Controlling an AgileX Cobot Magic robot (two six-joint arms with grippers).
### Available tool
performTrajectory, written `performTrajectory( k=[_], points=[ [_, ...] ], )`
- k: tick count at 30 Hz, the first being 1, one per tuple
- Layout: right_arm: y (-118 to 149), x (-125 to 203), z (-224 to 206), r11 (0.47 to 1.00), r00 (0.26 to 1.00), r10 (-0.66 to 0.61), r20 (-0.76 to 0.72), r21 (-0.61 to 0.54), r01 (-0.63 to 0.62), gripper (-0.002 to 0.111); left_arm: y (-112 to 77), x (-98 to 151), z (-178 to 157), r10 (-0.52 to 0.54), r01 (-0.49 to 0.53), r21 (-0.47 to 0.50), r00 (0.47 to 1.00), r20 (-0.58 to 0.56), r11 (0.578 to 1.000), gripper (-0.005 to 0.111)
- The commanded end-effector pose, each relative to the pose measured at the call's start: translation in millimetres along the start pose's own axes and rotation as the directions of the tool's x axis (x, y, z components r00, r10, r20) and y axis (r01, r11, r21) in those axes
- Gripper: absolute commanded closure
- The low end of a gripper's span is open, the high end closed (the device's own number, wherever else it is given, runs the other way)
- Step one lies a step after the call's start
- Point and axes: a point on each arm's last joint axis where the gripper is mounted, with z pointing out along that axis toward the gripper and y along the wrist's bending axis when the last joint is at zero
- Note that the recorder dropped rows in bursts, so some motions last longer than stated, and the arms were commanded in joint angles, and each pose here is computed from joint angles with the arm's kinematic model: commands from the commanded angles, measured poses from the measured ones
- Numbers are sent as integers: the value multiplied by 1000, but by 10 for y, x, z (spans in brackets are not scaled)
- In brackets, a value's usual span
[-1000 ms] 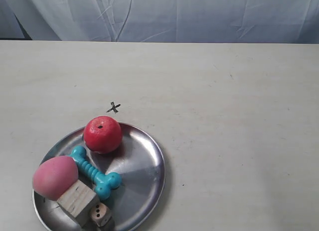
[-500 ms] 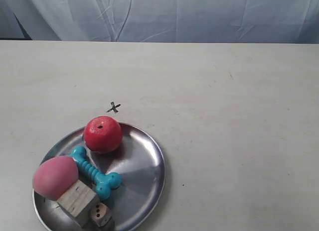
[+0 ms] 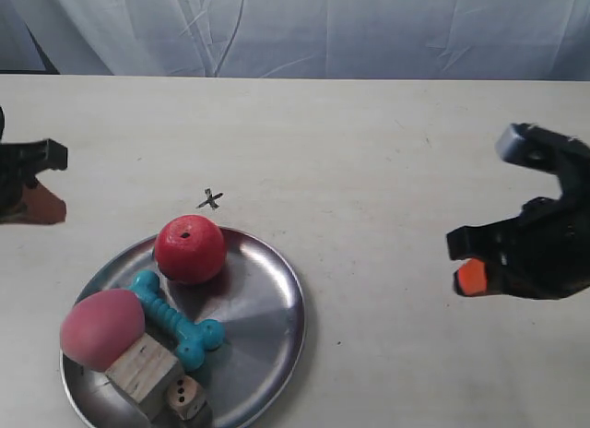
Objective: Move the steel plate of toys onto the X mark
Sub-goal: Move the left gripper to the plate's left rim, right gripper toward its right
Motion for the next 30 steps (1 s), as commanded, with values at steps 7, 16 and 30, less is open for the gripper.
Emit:
performTrajectory(
  k=[7, 16, 30],
  points=[
    [-70, -321, 586, 984, 977, -55, -207, -176, 18, 109, 171, 268, 278, -53, 50, -31, 992, -116, 998, 107],
    [-103, -408, 600, 986, 984, -109, -142, -141, 89, 109, 417, 238, 297, -78, 67, -262, 997, -30, 963, 107],
    [-86, -400, 598, 983, 982, -116, -148, -157, 92, 65, 512, 386, 547, -175, 136, -258, 975, -137, 957, 87]
  ],
)
